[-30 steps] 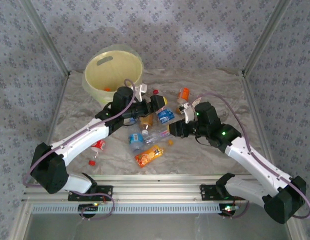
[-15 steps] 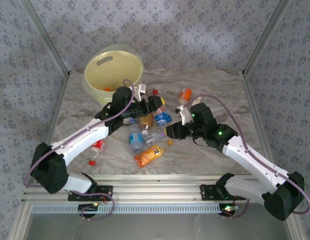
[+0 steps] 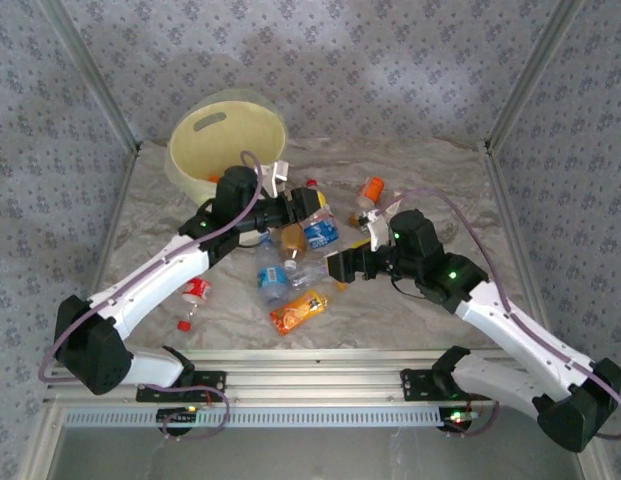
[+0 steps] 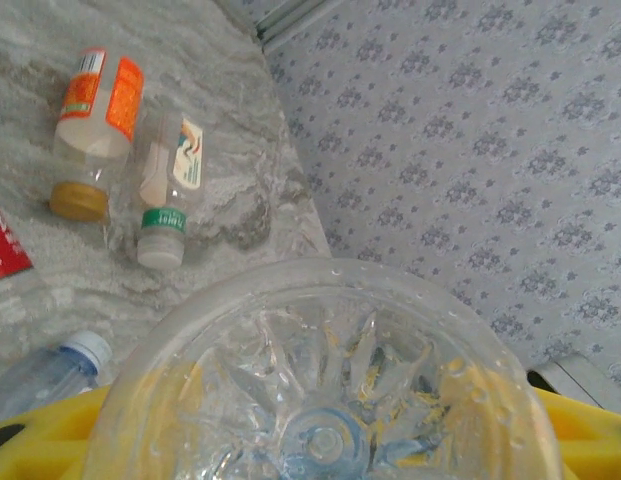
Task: Put the plastic bottles in the bin
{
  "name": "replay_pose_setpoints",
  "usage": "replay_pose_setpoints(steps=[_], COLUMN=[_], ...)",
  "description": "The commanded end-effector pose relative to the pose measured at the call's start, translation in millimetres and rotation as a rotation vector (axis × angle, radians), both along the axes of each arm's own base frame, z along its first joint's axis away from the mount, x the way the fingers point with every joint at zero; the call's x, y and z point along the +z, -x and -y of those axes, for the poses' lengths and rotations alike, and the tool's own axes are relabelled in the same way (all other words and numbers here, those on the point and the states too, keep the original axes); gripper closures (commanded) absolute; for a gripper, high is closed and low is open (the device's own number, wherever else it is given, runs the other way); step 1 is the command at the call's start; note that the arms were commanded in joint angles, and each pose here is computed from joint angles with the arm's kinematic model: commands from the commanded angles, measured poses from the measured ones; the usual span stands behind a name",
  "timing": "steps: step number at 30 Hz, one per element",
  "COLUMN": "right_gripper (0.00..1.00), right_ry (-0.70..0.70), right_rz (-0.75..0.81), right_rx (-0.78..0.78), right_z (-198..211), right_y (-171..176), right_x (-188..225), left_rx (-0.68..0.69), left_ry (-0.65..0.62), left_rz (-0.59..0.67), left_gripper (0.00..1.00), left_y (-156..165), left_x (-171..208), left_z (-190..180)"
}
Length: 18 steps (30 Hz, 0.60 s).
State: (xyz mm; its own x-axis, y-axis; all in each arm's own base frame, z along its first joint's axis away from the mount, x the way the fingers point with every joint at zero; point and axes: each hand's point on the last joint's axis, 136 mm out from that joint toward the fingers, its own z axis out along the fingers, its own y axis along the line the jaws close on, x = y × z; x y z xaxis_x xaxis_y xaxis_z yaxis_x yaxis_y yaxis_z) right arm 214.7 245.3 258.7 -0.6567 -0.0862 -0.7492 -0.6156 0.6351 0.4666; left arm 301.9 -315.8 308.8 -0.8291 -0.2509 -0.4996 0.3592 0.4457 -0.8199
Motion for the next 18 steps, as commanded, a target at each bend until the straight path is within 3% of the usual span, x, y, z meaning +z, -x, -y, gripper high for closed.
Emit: replay_pose_setpoints(steps=[1,9,18], right_gripper=[0.00,0.00,0.00], right_ry=[-0.058,-0.157,-0.182], right_rz=[0.092,0.259,0.314], right_rx=[-0.026,-0.119,-0.147], right_z=[5.1,25.9,35.3], right_y=[-0.6,-1.9,0.7], right_x=[37.4,96.9,120.9], left_rx=[-0.049,-0.084,0.060], left_ry=[0.000,-0.169,-0.454], left_rz=[0.155,0.383,0.605], left_gripper=[0.41,0.39,0.38], left_y=[8.5,4.9,-27.6], left_x=[52.8,116.5,164.8], left_z=[-6.7,-22.6,-69.6])
